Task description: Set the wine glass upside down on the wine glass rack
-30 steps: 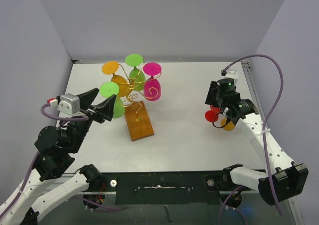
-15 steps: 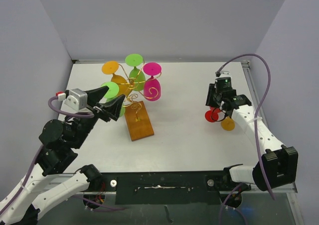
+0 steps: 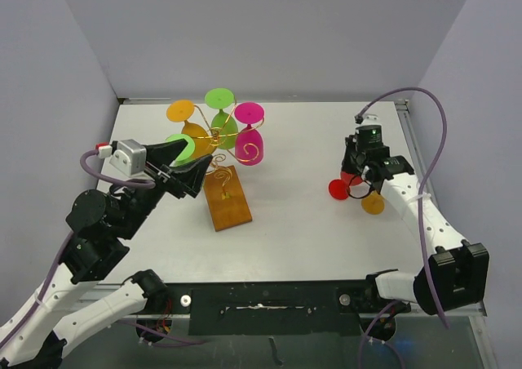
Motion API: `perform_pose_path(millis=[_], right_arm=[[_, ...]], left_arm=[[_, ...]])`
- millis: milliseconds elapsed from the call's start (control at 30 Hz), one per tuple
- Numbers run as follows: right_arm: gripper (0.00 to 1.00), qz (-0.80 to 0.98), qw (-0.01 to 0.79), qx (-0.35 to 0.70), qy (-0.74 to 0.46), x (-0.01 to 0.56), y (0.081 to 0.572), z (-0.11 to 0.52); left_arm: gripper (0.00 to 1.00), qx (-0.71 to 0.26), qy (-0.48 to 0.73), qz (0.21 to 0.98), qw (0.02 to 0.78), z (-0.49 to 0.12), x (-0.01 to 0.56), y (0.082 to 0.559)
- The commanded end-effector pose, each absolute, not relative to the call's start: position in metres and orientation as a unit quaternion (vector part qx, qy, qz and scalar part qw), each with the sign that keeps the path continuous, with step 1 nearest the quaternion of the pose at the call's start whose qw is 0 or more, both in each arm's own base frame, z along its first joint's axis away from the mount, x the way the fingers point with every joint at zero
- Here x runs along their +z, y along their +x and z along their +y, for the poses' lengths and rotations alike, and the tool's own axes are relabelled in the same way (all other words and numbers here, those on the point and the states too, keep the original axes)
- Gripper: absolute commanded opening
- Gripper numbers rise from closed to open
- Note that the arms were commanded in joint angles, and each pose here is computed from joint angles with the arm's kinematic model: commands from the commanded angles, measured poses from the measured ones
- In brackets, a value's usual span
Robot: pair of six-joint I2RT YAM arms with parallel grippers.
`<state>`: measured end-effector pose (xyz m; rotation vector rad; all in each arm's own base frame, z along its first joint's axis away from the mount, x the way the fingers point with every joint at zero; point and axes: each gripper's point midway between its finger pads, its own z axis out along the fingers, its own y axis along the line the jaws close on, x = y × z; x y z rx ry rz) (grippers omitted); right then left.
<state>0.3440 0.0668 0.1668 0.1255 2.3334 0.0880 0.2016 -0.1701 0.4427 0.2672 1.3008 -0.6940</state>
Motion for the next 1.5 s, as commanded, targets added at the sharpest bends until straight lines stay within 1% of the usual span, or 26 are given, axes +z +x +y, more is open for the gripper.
perform_pose_path(millis=[0, 333, 567, 733, 833, 900, 1033, 1233, 1467], right_arm=[[0.0, 0.869, 0.483, 0.089, 0.059, 0.228, 0.352, 0.077], [0.0, 0.718, 0.658, 0.212, 0.083, 0.358, 0.32, 0.087], [0.0, 0.595, 0.746, 0.291, 0.064, 0.438, 0.282, 0.098], [0.0, 0.547, 0.772, 0.322, 0.035, 0.473, 0.261, 0.112], [0.0, 0.514, 0.782, 0.352, 0.021, 0.491, 0.25, 0.121], [0.0, 0.497, 0.787, 0.366, 0.011, 0.5, 0.246, 0.128], [0.0, 0.489, 0.796, 0.357, 0.003, 0.514, 0.247, 0.138], [0.0, 0.457, 0.805, 0.377, -0.033, 0.535, 0.24, 0.16], [0.0, 0.41, 0.839, 0.348, -0.077, 0.549, 0.227, 0.19]], left_arm=[[0.68, -0.371, 0.122, 0.554, 0.735, -0.179, 0.48, 0.188], [0.68, -0.486, 0.101, 0.522, 0.694, -0.223, 0.509, 0.193], [0.65, -0.57, 0.08, 0.511, 0.638, -0.265, 0.524, 0.206], [0.65, -0.614, 0.075, 0.503, 0.603, -0.287, 0.536, 0.21], [0.65, -0.642, 0.045, 0.491, 0.588, -0.291, 0.543, 0.215], [0.65, -0.65, 0.036, 0.496, 0.574, -0.298, 0.545, 0.22], [0.64, -0.642, 0.049, 0.519, 0.562, -0.311, 0.546, 0.226], [0.62, -0.668, 0.016, 0.508, 0.543, -0.319, 0.547, 0.235], [0.61, -0.69, -0.049, 0.509, 0.513, -0.321, 0.547, 0.25]])
